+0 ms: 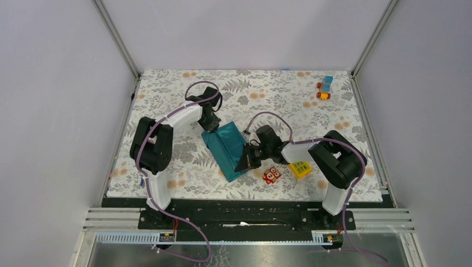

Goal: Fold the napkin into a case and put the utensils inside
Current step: Fold the lower triangle-folded napkin at the center of the board.

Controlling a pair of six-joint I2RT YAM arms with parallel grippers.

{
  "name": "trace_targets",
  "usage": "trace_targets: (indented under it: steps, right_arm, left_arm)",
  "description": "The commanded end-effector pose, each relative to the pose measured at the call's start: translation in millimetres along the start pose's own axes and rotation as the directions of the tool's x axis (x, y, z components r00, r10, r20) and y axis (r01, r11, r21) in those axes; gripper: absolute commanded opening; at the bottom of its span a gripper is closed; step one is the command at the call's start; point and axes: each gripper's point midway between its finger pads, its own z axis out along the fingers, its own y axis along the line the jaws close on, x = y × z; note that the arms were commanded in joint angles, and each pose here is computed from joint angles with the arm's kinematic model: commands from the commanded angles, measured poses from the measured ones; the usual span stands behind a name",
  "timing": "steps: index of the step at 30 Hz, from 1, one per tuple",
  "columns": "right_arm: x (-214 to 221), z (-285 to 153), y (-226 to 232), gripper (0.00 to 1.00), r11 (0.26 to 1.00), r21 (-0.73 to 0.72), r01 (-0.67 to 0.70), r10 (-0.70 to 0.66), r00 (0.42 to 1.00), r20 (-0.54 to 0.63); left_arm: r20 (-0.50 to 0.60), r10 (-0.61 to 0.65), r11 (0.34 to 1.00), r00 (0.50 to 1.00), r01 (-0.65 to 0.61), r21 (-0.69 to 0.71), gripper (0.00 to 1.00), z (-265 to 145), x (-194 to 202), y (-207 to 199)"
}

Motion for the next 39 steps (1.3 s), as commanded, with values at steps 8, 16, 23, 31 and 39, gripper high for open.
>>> trace_targets:
  steps: [8, 16, 23, 31, 39]
  right_arm:
    - [-10, -15, -11, 0.34, 0.985, 0.13, 0.111, -0.113, 0.993, 0.015]
    - [-42, -44, 1, 0.73, 0.934, 0.25, 0.257, -0.294, 0.947, 0.128]
    - [-102, -35, 17, 0.85, 0.903, 0.303, 0.304, -0.376, 0.9, 0.219]
    - [-152, 16, 21, 0.56, 0.943, 0.152, 0.296, -0.324, 0.92, 0.22]
    - [-175, 46, 11, 0.53, 0.934, 0.133, 0.332, -0.351, 0.922, 0.166]
  left_arm:
    - [0.046, 0.011, 1.0, 0.999, -0.012, 0.026, 0.0, 11, -11, -17]
    - [0.047, 0.037, 0.999, 0.998, -0.038, 0.025, 0.0, 11, -11, -16]
    - [0.037, 0.041, 0.999, 0.998, -0.042, 0.026, 0.0, 13, -10, -16]
    - [0.01, 0.022, 0.999, 1.0, -0.023, 0.045, 0.0, 16, -13, -14]
    - [-0.007, 0.01, 0.998, 1.0, -0.01, 0.063, 0.0, 16, -15, -12]
